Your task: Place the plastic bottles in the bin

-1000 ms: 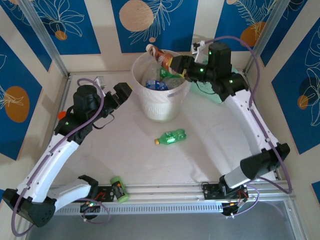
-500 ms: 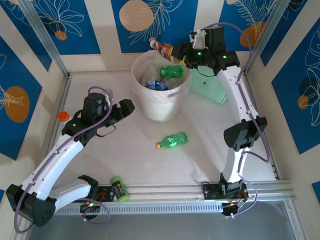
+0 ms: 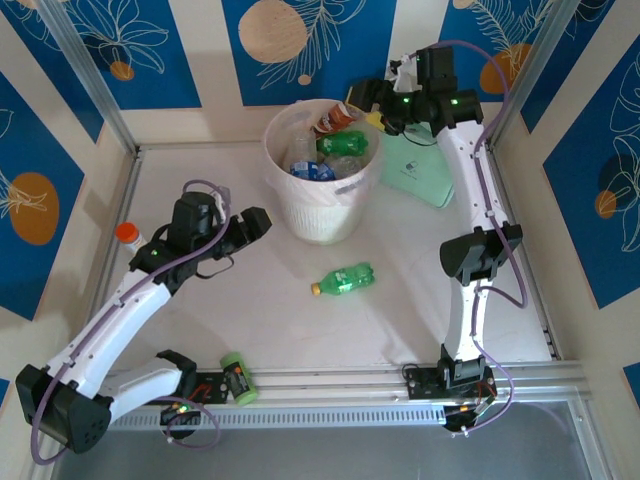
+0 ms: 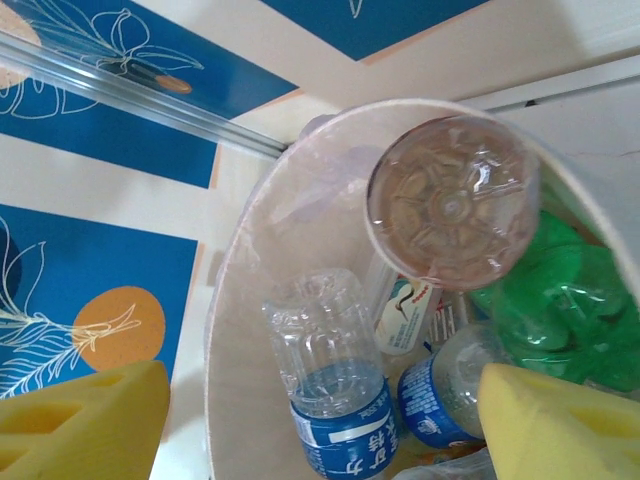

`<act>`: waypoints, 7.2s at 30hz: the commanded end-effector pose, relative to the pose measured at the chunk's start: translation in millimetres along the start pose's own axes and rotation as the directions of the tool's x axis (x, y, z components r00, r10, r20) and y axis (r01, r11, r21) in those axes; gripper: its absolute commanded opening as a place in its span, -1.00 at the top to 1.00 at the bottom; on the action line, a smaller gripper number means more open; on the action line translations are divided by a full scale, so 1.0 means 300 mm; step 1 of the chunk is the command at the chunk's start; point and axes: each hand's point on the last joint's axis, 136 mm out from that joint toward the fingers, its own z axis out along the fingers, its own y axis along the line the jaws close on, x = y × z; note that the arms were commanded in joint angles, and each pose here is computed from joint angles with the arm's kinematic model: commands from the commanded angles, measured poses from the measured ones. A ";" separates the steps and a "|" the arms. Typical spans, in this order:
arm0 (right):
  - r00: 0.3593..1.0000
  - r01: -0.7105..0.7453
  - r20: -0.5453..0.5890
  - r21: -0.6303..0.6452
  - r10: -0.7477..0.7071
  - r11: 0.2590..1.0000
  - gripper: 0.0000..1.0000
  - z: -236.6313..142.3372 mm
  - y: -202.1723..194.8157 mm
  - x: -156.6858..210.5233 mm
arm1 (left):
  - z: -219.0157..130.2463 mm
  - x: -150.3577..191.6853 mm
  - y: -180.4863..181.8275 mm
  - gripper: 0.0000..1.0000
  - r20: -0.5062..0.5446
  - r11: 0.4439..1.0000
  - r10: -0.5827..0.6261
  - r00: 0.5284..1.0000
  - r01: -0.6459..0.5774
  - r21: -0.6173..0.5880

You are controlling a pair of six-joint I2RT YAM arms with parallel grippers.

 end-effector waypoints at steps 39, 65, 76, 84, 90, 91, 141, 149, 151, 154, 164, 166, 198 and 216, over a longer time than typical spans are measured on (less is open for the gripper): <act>0.988 0.112 -0.123 0.136 -0.096 0.984 0.07 0.244 -0.061 0.174 | 0.110 0.147 0.055 -0.28 -0.110 1.000 -0.011 0.994 0.011 -0.004; 0.968 0.200 0.126 0.135 -0.217 0.971 -0.40 -0.301 0.147 0.262 | 0.194 0.354 0.016 -0.29 -0.320 0.983 0.181 0.930 -0.167 0.071; 0.994 -0.070 0.088 0.161 0.057 0.984 -0.43 -0.455 -0.168 0.609 | 0.327 0.535 0.010 -0.37 -0.531 0.836 0.524 0.666 -0.524 0.167; 0.976 -0.215 0.074 0.126 0.207 0.969 -0.51 -0.464 -0.273 0.713 | 0.408 0.554 0.068 -0.46 -0.572 0.749 0.609 0.550 -0.635 0.187; 0.967 -0.247 0.087 0.093 0.240 0.964 -0.53 -0.476 -0.283 0.694 | 0.442 0.584 0.111 -0.51 -0.590 0.721 0.628 0.507 -0.665 0.197; 0.966 -0.252 0.086 0.090 0.244 0.964 -0.54 -0.475 -0.283 0.693 | 0.448 0.584 0.115 -0.51 -0.589 0.716 0.631 0.504 -0.670 0.194; 0.970 -0.242 0.037 0.003 0.242 0.970 -0.65 -0.514 -0.170 0.665 | -0.022 0.261 -0.285 0.68 -0.159 0.618 0.779 0.607 -0.786 0.029; 0.982 -0.186 0.024 -0.010 0.187 0.982 -0.65 -0.489 -0.099 0.659 | -0.140 0.010 -0.440 0.67 -0.039 0.637 0.759 0.649 -0.755 -0.156; 0.984 -0.177 0.017 -0.009 0.177 0.984 -0.65 -0.480 -0.090 0.660 | -0.119 -0.053 -0.480 0.67 -0.005 0.619 0.775 0.631 -0.762 -0.188; 0.985 -0.172 0.011 -0.007 0.172 0.985 -0.65 -0.474 -0.084 0.664 | -0.063 -0.143 -0.547 0.67 0.037 0.535 0.840 0.542 -0.813 -0.231; 0.983 -0.182 0.021 -0.003 0.182 0.983 -0.65 -0.488 -0.094 0.674 | 0.138 -0.289 -0.570 0.69 -0.026 0.325 0.940 0.341 -0.916 -0.235; 0.982 -0.185 0.022 -0.003 0.186 0.983 -0.65 -0.488 -0.096 0.671 | 0.151 -0.312 -0.544 0.70 -0.039 0.317 0.941 0.335 -0.919 -0.234; 0.983 -0.182 0.032 0.009 0.182 0.983 -0.65 -0.499 -0.079 0.657 | 0.022 -0.509 -0.489 -0.30 0.188 0.597 0.802 0.567 -0.751 -0.283; 0.982 -0.188 0.023 0.030 0.188 0.982 -0.61 -0.478 -0.110 0.698 | 0.207 -0.137 -0.882 0.39 0.023 0.752 0.594 0.804 -0.566 0.338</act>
